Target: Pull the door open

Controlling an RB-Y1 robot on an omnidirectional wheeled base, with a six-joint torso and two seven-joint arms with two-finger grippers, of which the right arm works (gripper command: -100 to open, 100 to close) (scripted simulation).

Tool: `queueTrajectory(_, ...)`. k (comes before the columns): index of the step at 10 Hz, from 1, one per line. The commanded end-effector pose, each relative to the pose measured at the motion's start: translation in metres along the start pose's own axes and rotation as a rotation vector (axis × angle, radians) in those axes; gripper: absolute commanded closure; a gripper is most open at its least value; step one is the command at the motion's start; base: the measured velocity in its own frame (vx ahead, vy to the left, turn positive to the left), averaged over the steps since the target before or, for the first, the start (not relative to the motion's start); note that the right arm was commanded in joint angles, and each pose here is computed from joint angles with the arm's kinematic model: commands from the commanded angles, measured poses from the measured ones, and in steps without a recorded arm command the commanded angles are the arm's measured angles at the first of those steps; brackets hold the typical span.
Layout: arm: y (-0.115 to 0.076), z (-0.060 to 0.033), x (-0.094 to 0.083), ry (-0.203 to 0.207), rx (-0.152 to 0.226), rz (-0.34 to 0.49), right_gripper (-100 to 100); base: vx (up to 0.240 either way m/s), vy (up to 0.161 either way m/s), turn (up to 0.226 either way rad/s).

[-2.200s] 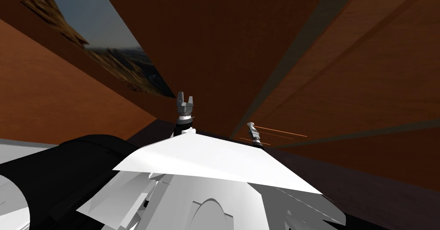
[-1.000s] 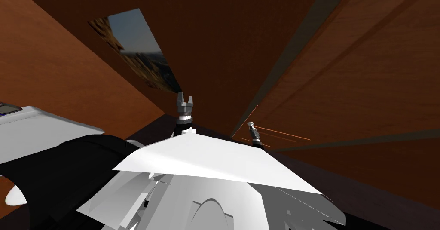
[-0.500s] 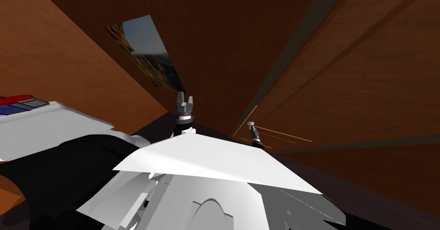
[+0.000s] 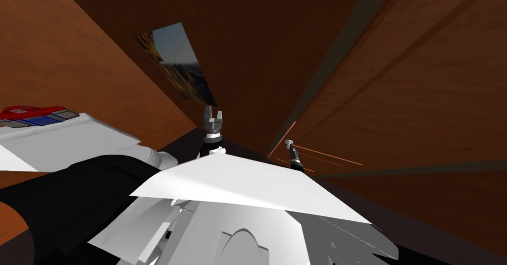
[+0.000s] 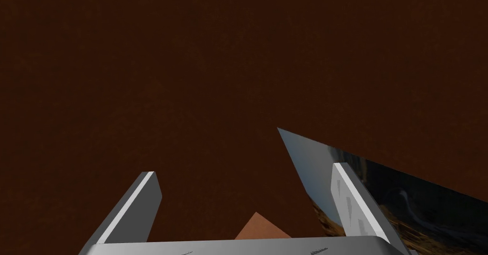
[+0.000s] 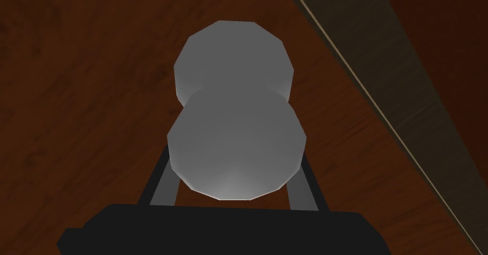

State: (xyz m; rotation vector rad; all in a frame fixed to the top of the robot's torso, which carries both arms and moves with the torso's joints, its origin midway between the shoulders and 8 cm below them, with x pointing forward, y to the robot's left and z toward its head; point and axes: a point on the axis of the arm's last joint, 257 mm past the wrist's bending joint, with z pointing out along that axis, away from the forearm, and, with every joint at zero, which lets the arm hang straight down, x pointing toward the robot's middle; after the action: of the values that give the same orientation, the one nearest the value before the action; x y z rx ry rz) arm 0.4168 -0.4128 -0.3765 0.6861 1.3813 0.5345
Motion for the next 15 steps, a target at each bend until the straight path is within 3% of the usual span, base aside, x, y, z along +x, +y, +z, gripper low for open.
queueTrajectory(1,0.0022,-0.0003,0.0088,0.003,0.002,0.072,100,-0.040,-0.020,0.048)
queueTrajectory(6,0.0018,0.0015,0.0072,-0.012,0.009,0.180,100,-0.037,-0.020,0.050)
queueTrajectory(10,0.0009,0.0041,0.0048,-0.035,0.018,0.327,100,-0.046,-0.026,0.075)
queueTrajectory(12,0.0009,0.0041,0.0048,-0.035,0.018,0.337,100,-0.025,-0.009,0.020)
queueTrajectory(15,0.0001,0.0058,0.0034,-0.052,0.023,0.442,100,-0.045,-0.026,0.076)
